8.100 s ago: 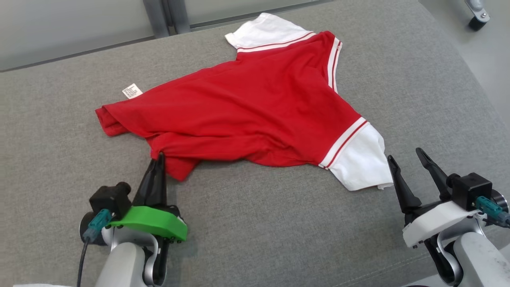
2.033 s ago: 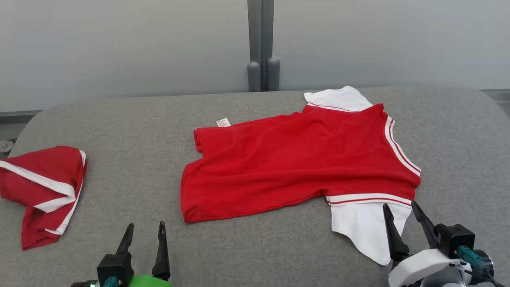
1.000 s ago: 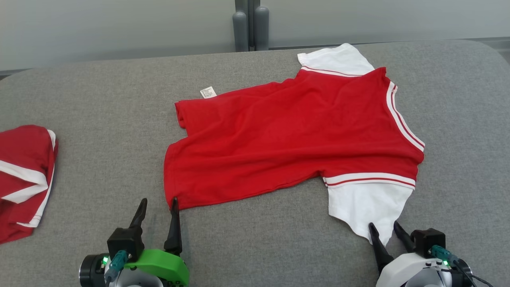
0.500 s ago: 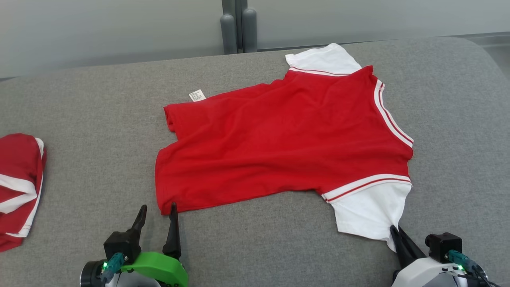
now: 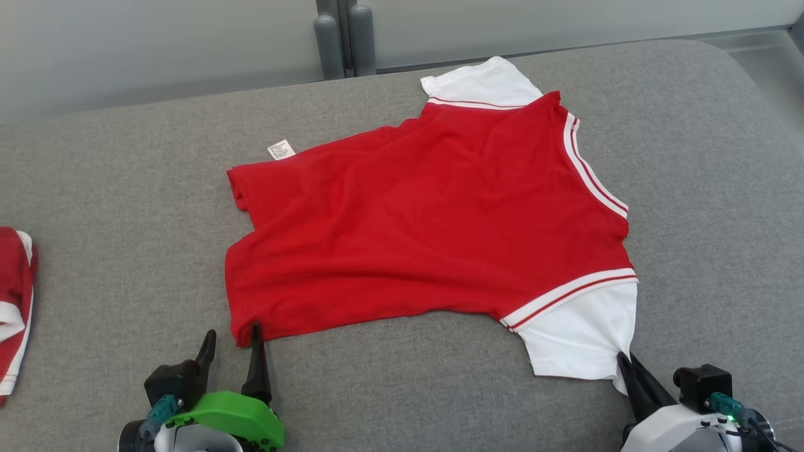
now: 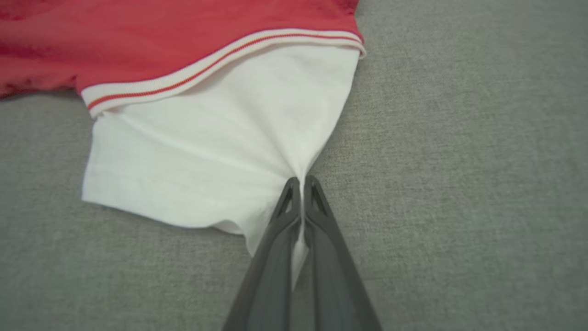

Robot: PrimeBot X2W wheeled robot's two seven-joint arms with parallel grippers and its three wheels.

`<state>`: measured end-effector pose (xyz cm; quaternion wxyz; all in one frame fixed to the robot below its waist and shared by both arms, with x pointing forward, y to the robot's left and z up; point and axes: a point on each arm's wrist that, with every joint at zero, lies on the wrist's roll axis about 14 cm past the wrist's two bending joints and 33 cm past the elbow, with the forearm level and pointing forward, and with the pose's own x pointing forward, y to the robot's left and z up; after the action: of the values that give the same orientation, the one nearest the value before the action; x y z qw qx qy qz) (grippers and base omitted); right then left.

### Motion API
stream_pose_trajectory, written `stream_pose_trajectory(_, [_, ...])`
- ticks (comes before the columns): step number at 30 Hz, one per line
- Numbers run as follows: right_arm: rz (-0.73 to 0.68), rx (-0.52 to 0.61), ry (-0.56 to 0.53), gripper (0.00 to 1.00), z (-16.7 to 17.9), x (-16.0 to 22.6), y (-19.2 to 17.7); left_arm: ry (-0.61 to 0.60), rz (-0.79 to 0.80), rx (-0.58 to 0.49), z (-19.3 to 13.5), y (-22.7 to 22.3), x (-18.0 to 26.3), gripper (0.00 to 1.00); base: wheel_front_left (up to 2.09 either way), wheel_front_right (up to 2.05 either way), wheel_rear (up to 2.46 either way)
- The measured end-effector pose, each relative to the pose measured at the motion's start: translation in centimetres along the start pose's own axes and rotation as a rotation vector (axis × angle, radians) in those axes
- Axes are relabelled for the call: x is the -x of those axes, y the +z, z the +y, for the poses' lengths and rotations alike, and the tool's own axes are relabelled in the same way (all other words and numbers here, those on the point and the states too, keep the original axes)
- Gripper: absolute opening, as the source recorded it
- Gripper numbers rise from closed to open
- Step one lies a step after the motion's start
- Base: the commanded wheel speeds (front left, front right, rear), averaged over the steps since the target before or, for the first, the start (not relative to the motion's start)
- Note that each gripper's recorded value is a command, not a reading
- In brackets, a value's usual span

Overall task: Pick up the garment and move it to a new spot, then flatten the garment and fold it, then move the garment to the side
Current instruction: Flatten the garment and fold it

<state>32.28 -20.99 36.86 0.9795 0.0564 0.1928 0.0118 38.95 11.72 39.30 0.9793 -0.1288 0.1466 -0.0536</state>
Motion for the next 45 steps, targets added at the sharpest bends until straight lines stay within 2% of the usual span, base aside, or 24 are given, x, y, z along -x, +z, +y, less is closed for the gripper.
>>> stream_pose_trajectory(5, [-0.01, 0.005, -0.01, 0.0, -0.5, -0.3, 0.5, -0.01, 0.028, 0.006, -0.2, -0.7, -1.0, 1.0, 0.0, 0.0, 0.0])
stream_pose_trajectory(6, [-0.01, 0.004, -0.013, 0.0, -0.6, -0.3, 0.5, -0.016, 0.033, 0.008, -0.3, -0.8, -1.1, 0.71, 0.0, 0.0, 0.0])
stream_pose_trajectory(7, [-0.011, 0.002, -0.016, 0.0, -0.7, -0.3, 0.5, -0.018, 0.042, 0.007, -0.3, -1.1, -1.2, 0.29, 0.0, 0.0, 0.0])
stream_pose_trajectory(8, [-0.011, 0.001, -0.018, 0.0, -0.7, -0.3, 0.5, -0.024, 0.049, 0.01, -0.4, -1.3, -1.3, 0.0, 0.0, 0.0, 0.0])
stream_pose_trajectory(17, [-0.051, -0.017, -0.026, 0.0, -0.7, -0.4, 1.7, -0.039, 0.069, 0.032, -0.6, -1.9, -0.7, 0.0, 0.0, 0.0, 0.0])
stream_pose_trajectory(22, [-0.166, -0.051, -0.035, 0.0, -0.7, -0.6, 5.1, -0.052, -0.011, 0.042, -0.6, 0.6, -0.4, 0.0, 0.0, 0.0, 0.0])
stream_pose_trajectory(28, [-0.404, -0.028, 0.008, 0.0, -0.1, -1.7, 13.9, -0.125, -0.155, -0.061, -1.8, 6.0, -1.4, 0.0, 0.0, 0.0, 0.0])
stream_pose_trajectory(32, [-0.554, 0.003, 0.051, 0.0, 0.4, -3.5, 20.8, -0.199, -0.254, -0.196, -3.2, 11.5, -4.5, 0.0, 0.0, 0.0, 0.0])
stream_pose_trajectory(36, [-0.693, 0.079, 0.129, 0.0, 2.4, -5.8, 28.5, -0.274, -0.364, -0.34, -5.2, 18.4, -8.2, 0.0, 0.0, 0.0, 0.0])
stream_pose_trajectory(39, [-0.772, 0.143, 0.158, 0.0, 3.4, -7.8, 33.7, -0.293, -0.437, -0.434, -6.0, 23.5, -10.7, 0.0, 0.0, 0.0, 0.0])
stream_pose_trajectory(42, [-0.826, 0.153, 0.166, 0.0, 3.8, -10.3, 38.1, -0.303, -0.51, -0.512, -7.1, 28.2, -13.3, 0.0, 0.0, 0.0, 0.0])
stream_pose_trajectory(44, [-0.847, 0.182, 0.167, 0.0, 4.1, -12.2, 40.3, -0.293, -0.523, -0.563, -7.0, 29.9, -15.2, 0.0, 0.0, 0.0, 0.0])
stream_pose_trajectory(45, [-0.849, 0.201, 0.16, 0.0, 4.1, -13.2, 41.0, -0.29, -0.509, -0.621, -6.8, 29.9, -16.3, 0.0, 0.0, 0.0, 0.0])
